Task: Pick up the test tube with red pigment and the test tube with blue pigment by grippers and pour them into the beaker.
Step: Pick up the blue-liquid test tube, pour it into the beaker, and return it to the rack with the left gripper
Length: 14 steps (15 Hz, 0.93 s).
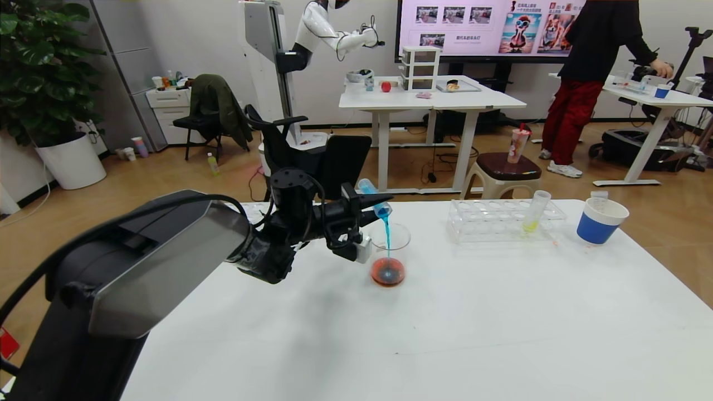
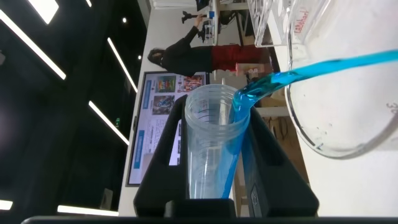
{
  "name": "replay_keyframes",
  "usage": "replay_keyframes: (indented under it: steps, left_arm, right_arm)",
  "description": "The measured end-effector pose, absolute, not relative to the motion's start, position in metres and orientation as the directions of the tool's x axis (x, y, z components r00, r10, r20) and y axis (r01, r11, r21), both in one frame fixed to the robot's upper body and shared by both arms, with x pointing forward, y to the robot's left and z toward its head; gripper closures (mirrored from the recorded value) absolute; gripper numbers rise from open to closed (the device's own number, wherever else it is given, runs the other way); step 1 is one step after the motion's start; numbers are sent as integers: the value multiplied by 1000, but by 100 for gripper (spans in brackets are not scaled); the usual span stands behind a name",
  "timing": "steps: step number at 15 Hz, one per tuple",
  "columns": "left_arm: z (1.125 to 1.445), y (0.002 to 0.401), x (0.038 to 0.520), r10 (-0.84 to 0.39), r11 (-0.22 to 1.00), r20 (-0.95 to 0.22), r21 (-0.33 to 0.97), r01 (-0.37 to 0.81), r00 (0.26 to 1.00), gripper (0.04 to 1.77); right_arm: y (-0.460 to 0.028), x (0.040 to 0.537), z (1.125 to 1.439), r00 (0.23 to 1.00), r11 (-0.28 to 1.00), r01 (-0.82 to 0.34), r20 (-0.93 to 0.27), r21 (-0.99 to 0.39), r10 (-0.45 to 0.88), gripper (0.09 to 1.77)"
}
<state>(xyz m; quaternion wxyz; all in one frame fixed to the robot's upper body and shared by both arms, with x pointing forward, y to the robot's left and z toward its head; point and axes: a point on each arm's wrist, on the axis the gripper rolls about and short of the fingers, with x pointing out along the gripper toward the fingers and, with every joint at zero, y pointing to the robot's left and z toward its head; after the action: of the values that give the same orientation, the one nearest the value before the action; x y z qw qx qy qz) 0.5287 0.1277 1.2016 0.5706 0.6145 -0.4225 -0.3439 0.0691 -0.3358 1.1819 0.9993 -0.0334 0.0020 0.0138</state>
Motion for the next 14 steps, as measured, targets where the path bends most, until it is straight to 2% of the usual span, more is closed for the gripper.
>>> replay_keyframes:
  steps: [6, 14]
  left_arm:
    - [1197, 128, 529, -912, -44, 50, 975, -219, 407, 131]
    - [1199, 125, 527, -915, -32, 56, 977, -209, 401, 131]
  right_arm:
    - [-336, 69, 1182, 1000, 997, -28, -5, -67, 27, 12]
    - [-336, 69, 1182, 1000, 997, -28, -5, -66, 27, 12]
